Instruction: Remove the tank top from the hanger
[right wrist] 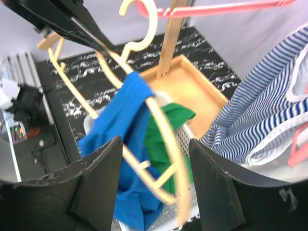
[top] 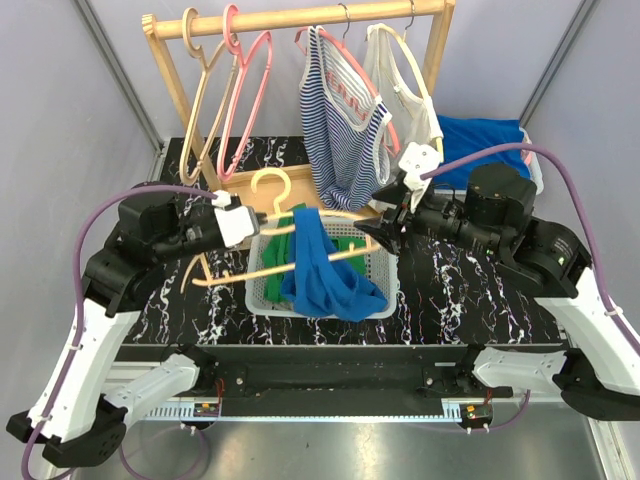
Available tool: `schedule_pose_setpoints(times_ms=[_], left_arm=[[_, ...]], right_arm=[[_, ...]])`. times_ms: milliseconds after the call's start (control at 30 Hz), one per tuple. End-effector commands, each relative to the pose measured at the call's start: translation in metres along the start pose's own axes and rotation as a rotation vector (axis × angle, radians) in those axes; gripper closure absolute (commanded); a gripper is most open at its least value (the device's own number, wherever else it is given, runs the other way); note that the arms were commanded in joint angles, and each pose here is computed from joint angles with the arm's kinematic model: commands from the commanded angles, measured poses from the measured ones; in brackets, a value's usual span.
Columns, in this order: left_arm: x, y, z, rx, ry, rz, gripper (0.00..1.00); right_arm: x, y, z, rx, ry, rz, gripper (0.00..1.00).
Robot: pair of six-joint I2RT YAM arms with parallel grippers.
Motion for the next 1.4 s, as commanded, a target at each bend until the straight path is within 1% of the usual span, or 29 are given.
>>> schedule_pose_setpoints(times_ms=[0, 100, 167, 200, 267, 300, 367, 400, 533, 567, 733, 867, 900, 1000, 1033, 1100, 1133, 1167, 1200, 1300, 1367], left_arm=[[-0.03, 0.005, 0.057, -0.342, -0.174, -0.057, 1.0], [-0.035, 0.003, 0.064, -0.395, -0.225, -0.048, 1.0], [-0.039, 0.002, 0.064, -0.394, -0.227, -0.052, 1.0], [-0.041, 0.002, 0.063, -0.394, -0.236, -0.059, 1.0], [-0.044, 0.003, 0.061, -0.388, -0.244, -0.067, 1.0], [-0.044, 0.003, 0.06, -0.389, -0.243, -0.067, 1.0], [-0.045, 0.004, 0.058, -0.382, -0.245, -0.067, 1.0], [-0.046, 0.005, 0.057, -0.381, -0.248, -0.068, 1.0], [-0.046, 0.004, 0.054, -0.369, -0.246, -0.066, 1.0], [-0.045, 0.003, 0.053, -0.361, -0.244, -0.067, 1.0], [-0.047, 0.003, 0.049, -0.343, -0.24, -0.08, 1.0], [-0.047, 0.004, 0.045, -0.326, -0.234, -0.083, 1.0], [-0.047, 0.003, 0.045, -0.321, -0.232, -0.083, 1.0], [-0.048, 0.004, 0.044, -0.317, -0.228, -0.091, 1.0], [-0.049, 0.005, 0.043, -0.314, -0.23, -0.096, 1.0], [-0.049, 0.006, 0.042, -0.31, -0.226, -0.097, 1.0], [-0.05, 0.007, 0.042, -0.312, -0.229, -0.099, 1.0], [-0.05, 0.007, 0.041, -0.311, -0.231, -0.1, 1.0], [-0.05, 0.008, 0.041, -0.311, -0.233, -0.097, 1.0], [-0.047, 0.009, 0.042, -0.322, -0.243, -0.081, 1.0], [-0.046, 0.01, 0.043, -0.332, -0.245, -0.071, 1.0]], right_arm=[[-0.018, -0.008, -0.004, 0.026, -0.037, -0.1, 0.34], [-0.012, -0.027, 0.003, -0.03, -0.087, -0.091, 0.33], [-0.001, -0.04, 0.004, -0.032, -0.121, -0.074, 0.33], [-0.003, -0.046, 0.004, -0.041, -0.122, -0.104, 0.33], [0.005, -0.057, 0.004, -0.041, -0.145, -0.107, 0.33], [0.001, -0.06, 0.002, -0.023, -0.142, -0.141, 0.33], [0.006, -0.068, -0.003, 0.014, -0.142, -0.144, 0.33], [0.002, -0.07, -0.004, 0.016, -0.137, -0.171, 0.33], [0.004, -0.086, -0.004, -0.009, -0.134, -0.174, 0.33], [0.007, -0.094, -0.004, -0.009, -0.135, -0.16, 0.34], [0.009, -0.108, -0.006, -0.012, -0.122, -0.173, 0.38], [0.012, -0.115, -0.003, -0.048, -0.124, -0.163, 0.48], [0.011, -0.117, -0.003, -0.048, -0.125, -0.165, 0.55], [0.012, -0.122, -0.002, -0.058, -0.125, -0.159, 0.67], [0.012, -0.123, -0.002, -0.059, -0.125, -0.161, 0.75], [0.013, -0.124, -0.003, -0.058, -0.124, -0.158, 0.85], [0.012, -0.124, -0.003, -0.056, -0.122, -0.161, 0.93], [0.012, -0.123, -0.004, -0.048, -0.121, -0.163, 0.96], [0.011, -0.122, -0.003, -0.051, -0.119, -0.165, 0.99], [0.005, -0.112, -0.006, -0.026, -0.107, -0.182, 1.0], [-0.001, -0.097, -0.011, 0.019, -0.097, -0.202, 1.0]])
Point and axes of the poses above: each gripper's point midway between its finger pads, its own y axis back along the fingers, its own z axis along the line the jaws close on, x = y × z, the point moved 6 cm from there along y, back along the fingers, and after that the axes turned 3 degrees about -y, right-handed, at the moved point
